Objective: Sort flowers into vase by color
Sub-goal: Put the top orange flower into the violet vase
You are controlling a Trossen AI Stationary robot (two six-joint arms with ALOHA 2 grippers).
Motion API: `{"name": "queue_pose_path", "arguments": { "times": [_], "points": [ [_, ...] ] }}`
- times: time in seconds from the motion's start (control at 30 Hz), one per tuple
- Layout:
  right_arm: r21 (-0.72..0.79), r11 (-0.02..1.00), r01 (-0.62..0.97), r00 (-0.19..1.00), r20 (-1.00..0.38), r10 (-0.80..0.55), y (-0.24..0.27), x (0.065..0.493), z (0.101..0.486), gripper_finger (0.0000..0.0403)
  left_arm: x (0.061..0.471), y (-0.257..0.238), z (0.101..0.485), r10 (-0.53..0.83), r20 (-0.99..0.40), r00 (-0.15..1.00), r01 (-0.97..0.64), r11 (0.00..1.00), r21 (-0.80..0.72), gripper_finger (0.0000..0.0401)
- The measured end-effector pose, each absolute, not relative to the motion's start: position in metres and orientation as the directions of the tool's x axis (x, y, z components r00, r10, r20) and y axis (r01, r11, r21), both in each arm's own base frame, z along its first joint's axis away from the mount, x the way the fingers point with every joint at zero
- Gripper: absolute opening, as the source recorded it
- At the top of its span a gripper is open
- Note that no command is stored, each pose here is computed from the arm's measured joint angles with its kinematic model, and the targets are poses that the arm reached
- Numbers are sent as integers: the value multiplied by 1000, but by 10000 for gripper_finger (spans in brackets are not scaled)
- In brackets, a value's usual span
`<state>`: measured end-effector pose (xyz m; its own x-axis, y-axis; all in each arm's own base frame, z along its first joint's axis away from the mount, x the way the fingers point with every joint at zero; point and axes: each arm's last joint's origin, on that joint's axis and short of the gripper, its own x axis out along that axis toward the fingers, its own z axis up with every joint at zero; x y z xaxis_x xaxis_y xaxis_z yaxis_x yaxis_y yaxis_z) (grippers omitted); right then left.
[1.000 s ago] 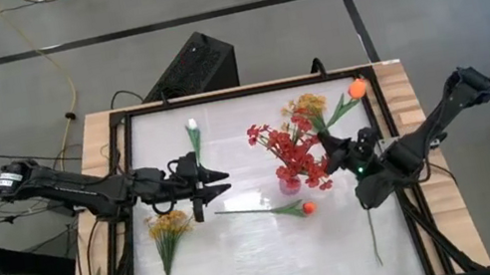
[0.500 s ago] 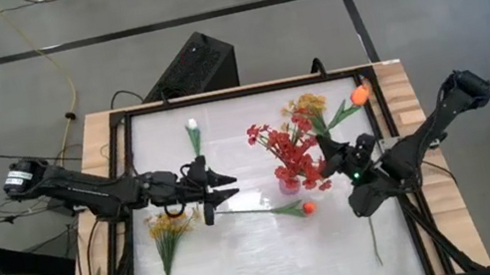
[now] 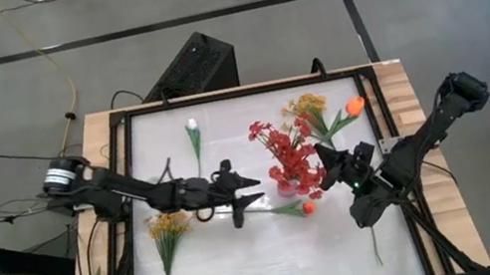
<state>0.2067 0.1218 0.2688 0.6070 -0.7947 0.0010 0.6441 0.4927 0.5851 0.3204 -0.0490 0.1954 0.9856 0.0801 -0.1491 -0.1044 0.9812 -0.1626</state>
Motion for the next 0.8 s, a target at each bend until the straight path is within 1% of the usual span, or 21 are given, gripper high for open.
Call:
{"name": "queue_pose_path", "arguments": {
  "times": [0.13,0.3,0.4,0.5,0.53,0.63,0.67,0.8],
  "points": [
    [564,510,649,617,2,-787,124,205,269,17,345,-52,192,94,-159,983,-111,988,-105,195],
    [562,513,649,619,1,-785,125,205,269,17,374,-48,190,167,-225,960,-182,982,-47,235],
    [563,512,649,620,-1,-785,125,205,269,17,386,-42,191,232,-257,938,-247,969,-25,246],
    [564,513,648,623,-5,-782,125,205,269,17,397,-35,194,278,-239,931,-292,956,-25,251],
    [564,513,647,626,-8,-780,125,205,269,17,401,-33,194,265,-236,935,-280,960,-29,252],
    [564,515,645,633,-16,-774,125,205,268,17,412,-31,192,147,-260,954,-163,986,-40,252],
    [564,515,645,633,-16,-774,125,205,268,17,414,-31,191,128,-266,956,-144,989,-41,252],
    [564,516,645,635,-19,-772,125,205,268,17,417,-32,188,131,-267,955,-145,989,-35,252]
  ]
}}
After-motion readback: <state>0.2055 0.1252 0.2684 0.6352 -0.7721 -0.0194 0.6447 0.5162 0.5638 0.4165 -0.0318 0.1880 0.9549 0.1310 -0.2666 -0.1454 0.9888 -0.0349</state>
